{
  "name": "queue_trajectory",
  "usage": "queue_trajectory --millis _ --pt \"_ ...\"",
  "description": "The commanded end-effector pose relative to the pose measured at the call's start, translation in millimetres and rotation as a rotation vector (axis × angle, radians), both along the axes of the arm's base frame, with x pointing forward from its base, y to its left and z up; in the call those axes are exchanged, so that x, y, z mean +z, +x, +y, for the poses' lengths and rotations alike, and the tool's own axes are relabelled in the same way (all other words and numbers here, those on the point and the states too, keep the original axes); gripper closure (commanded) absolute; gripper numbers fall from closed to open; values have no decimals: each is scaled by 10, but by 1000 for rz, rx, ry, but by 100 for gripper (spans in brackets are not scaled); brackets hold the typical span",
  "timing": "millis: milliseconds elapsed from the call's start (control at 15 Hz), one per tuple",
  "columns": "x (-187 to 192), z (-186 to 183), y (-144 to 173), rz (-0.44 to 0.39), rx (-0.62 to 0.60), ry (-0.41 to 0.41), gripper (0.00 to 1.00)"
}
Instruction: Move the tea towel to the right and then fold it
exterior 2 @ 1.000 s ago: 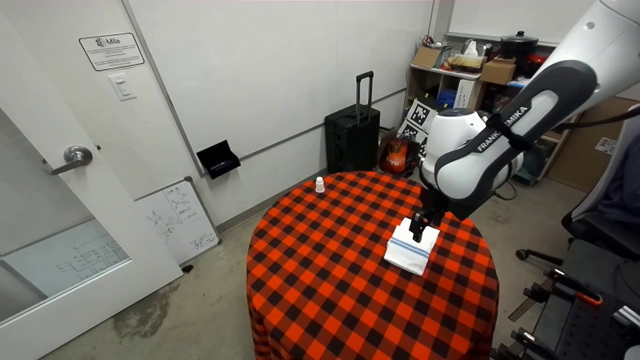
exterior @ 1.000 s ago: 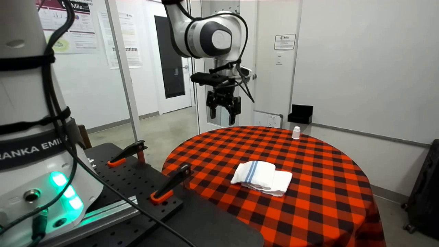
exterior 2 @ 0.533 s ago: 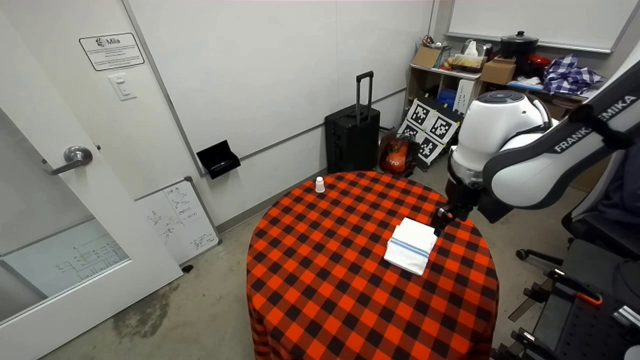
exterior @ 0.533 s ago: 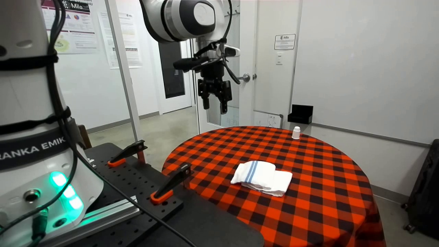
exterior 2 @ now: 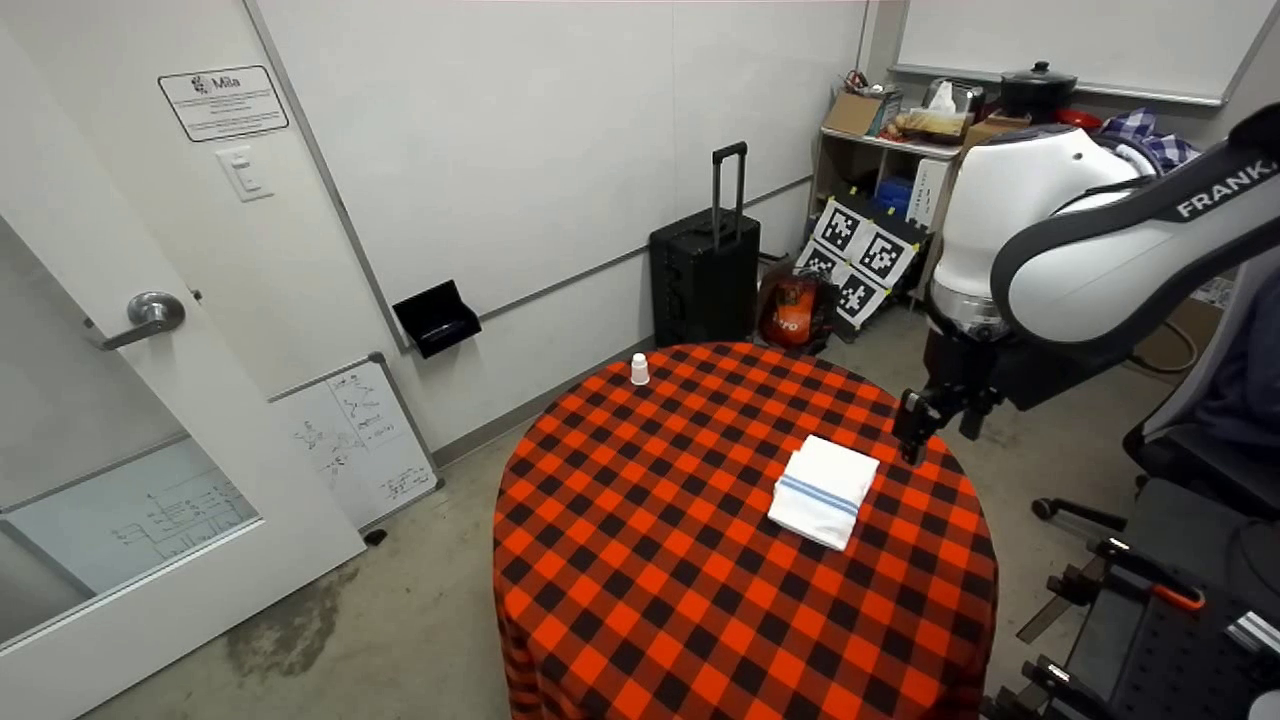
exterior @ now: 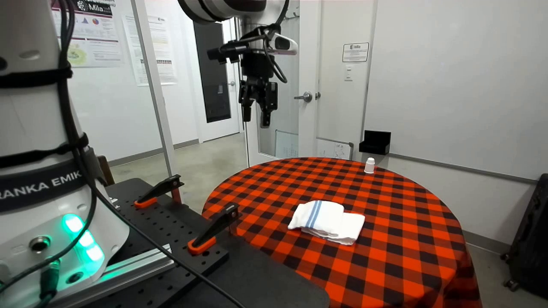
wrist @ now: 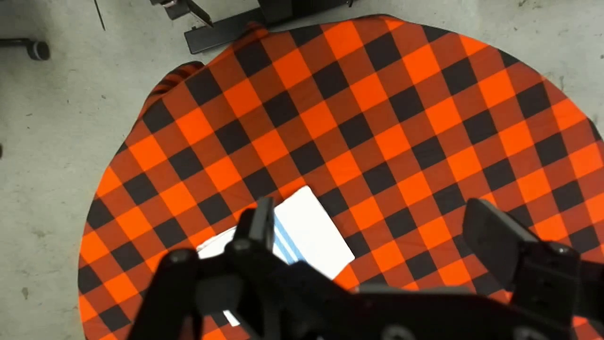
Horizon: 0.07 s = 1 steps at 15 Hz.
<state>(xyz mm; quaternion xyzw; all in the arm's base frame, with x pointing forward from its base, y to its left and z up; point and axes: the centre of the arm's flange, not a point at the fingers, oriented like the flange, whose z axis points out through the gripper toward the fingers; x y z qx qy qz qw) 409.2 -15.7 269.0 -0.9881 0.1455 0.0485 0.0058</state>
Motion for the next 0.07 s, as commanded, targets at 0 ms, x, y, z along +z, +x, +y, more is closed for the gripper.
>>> queue_trajectory --millis 0 --pt "-3 0 -2 1 -1 0 0"
